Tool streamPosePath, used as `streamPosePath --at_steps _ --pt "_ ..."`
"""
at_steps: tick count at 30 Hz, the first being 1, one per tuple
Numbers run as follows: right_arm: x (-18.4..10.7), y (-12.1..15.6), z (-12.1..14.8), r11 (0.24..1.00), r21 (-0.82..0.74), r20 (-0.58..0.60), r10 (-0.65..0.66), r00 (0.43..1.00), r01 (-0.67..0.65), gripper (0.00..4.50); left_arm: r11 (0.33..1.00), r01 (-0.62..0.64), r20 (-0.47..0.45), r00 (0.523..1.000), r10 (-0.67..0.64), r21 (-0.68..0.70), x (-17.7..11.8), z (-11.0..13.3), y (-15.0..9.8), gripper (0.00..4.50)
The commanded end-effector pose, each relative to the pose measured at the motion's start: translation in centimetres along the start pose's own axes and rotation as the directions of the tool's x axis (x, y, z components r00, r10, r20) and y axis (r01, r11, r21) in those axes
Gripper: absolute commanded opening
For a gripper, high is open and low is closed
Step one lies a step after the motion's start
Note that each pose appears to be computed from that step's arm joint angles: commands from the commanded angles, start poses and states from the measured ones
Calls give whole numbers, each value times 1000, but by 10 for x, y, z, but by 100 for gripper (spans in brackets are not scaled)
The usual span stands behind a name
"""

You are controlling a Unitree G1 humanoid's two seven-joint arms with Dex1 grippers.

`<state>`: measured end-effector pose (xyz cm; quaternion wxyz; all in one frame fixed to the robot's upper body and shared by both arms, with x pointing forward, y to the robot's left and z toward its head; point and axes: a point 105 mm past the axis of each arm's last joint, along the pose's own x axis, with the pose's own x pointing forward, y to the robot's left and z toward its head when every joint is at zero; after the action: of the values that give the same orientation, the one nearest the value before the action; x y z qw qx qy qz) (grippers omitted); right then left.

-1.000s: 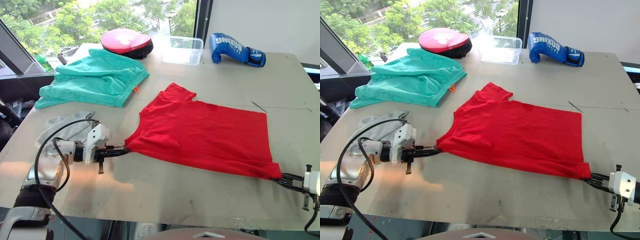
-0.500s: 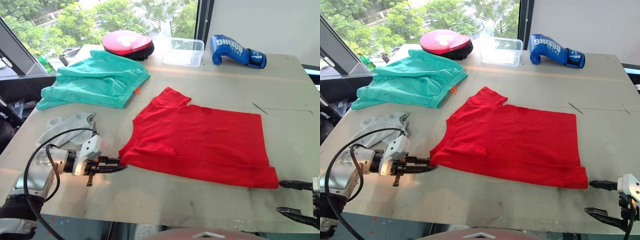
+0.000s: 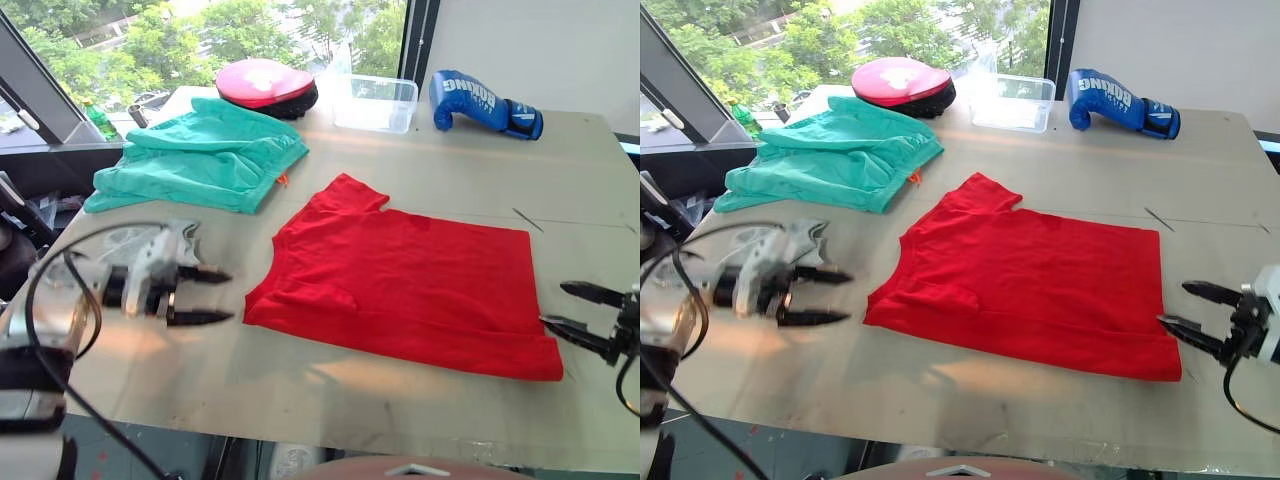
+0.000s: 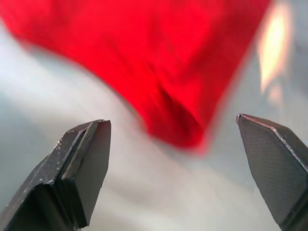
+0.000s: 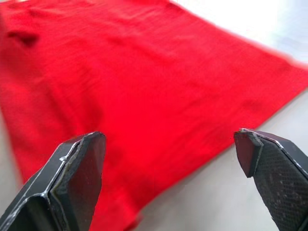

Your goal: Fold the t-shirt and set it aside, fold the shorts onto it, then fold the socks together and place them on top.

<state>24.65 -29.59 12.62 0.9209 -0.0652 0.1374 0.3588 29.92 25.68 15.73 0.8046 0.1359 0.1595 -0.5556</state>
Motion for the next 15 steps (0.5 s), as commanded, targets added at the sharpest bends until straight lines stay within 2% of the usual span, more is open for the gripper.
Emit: streamPosePath --at_steps 1,3,5,9,15 --pt "11 -19 5 997 -15 -55 -70 996 69 450 991 -95 84 993 87 94 21 30 26 448" --pt "19 -32 5 994 -35 -95 -110 989 107 450 983 -130 135 984 112 131 47 50 40 448" --pt "28 -40 10 991 -51 -83 -126 988 123 450 975 -154 156 979 129 159 74 63 50 448" --pt "43 -51 16 987 -64 -62 -152 986 148 450 942 -243 140 967 215 230 122 77 70 448" --pt "63 -61 24 972 -87 -34 -223 974 219 450 918 -345 152 935 319 196 180 101 82 448"
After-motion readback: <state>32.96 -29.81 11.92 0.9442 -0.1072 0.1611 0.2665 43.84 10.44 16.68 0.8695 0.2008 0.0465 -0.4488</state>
